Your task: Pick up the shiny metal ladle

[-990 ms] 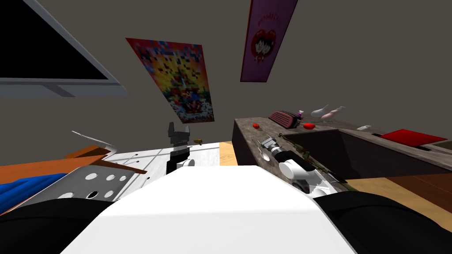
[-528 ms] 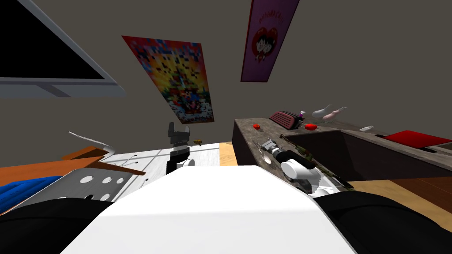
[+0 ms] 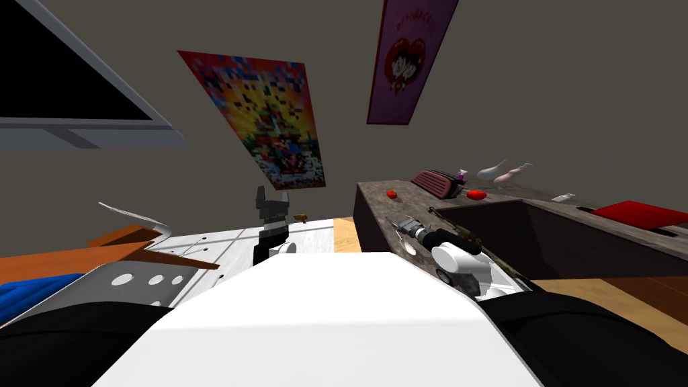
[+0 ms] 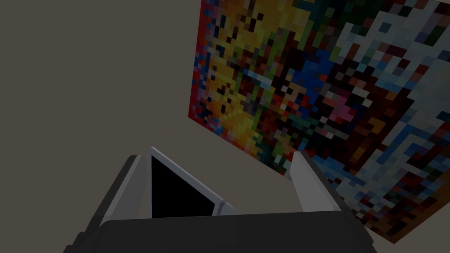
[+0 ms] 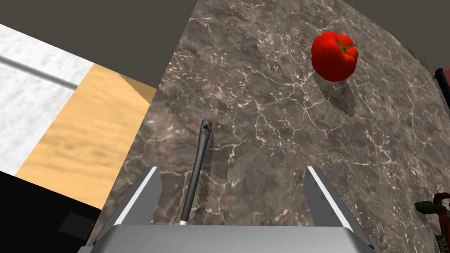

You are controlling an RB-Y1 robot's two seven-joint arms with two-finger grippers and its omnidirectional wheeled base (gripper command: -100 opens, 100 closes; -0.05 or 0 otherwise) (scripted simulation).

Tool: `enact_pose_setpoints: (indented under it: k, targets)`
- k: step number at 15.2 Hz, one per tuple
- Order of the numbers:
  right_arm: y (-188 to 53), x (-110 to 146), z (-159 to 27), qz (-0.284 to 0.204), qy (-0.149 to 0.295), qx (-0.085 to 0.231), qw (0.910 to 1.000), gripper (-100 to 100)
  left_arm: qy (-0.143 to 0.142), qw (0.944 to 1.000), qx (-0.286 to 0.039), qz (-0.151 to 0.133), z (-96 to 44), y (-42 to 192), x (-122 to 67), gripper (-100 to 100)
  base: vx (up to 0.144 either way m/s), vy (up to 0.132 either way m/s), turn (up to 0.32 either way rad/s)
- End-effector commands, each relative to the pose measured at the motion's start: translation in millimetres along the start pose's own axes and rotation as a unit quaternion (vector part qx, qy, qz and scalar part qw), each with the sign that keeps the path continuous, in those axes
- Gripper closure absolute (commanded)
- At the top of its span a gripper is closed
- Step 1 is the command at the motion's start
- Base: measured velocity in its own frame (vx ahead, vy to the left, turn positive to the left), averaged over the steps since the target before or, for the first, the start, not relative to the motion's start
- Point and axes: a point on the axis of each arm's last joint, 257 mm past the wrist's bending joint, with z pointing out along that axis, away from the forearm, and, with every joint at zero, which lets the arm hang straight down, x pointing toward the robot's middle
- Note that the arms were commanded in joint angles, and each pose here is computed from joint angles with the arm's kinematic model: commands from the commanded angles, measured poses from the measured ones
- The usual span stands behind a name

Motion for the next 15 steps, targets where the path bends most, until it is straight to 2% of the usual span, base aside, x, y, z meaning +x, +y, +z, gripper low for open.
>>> enact_pose_setpoints:
  k: [1,3,4,6,7,9,10,15]
  targets:
    - [-5,-12,-1.2,0.031,-0.021,0.018,0.9991,-100,0.0,1.0,0.0,0.0,0.0,0,0.0,0,0.057,-0.002,0.0]
    - [-11,-20,-1.9,0.031,-0.037,0.028,0.9984,-100,0.0,1.0,0.0,0.0,0.0,0,0.0,0,0.049,-0.002,0.0]
    - [-13,-26,-3.8,0.057,-0.048,0.039,0.9965,-100,0.0,1.0,0.0,0.0,0.0,0,0.0,0,0.044,-0.001,0.001]
    - [-18,-33,-5.0,0.057,-0.062,0.048,0.9953,-100,0.0,1.0,0.0,0.0,0.0,0,0.0,0,0.051,-0.004,0.0]
    - [-21,-39,-7.6,0.081,-0.076,0.059,0.9921,-100,0.0,1.0,0.0,0.0,0.0,0,0.0,0,0.057,-0.006,0.003]
    - [-24,-44,-8.9,0.081,-0.087,0.065,0.9908,-100,0.0,1.0,0.0,0.0,0.0,0,0.0,0,0.048,-0.001,-0.001]
    - [-27,-50,-11.9,0.104,-0.1,0.075,0.9866,-100,0.0,1.0,0.0,0.0,0.0,0,0.0,0,0.049,0.005,0.002]
    - [-37,-65,-18.9,0.125,-0.135,0.097,0.9782,-100,0.0,1.0,0.0,0.0,0.0,0,0.0,0,0.045,-0.001,0.0]
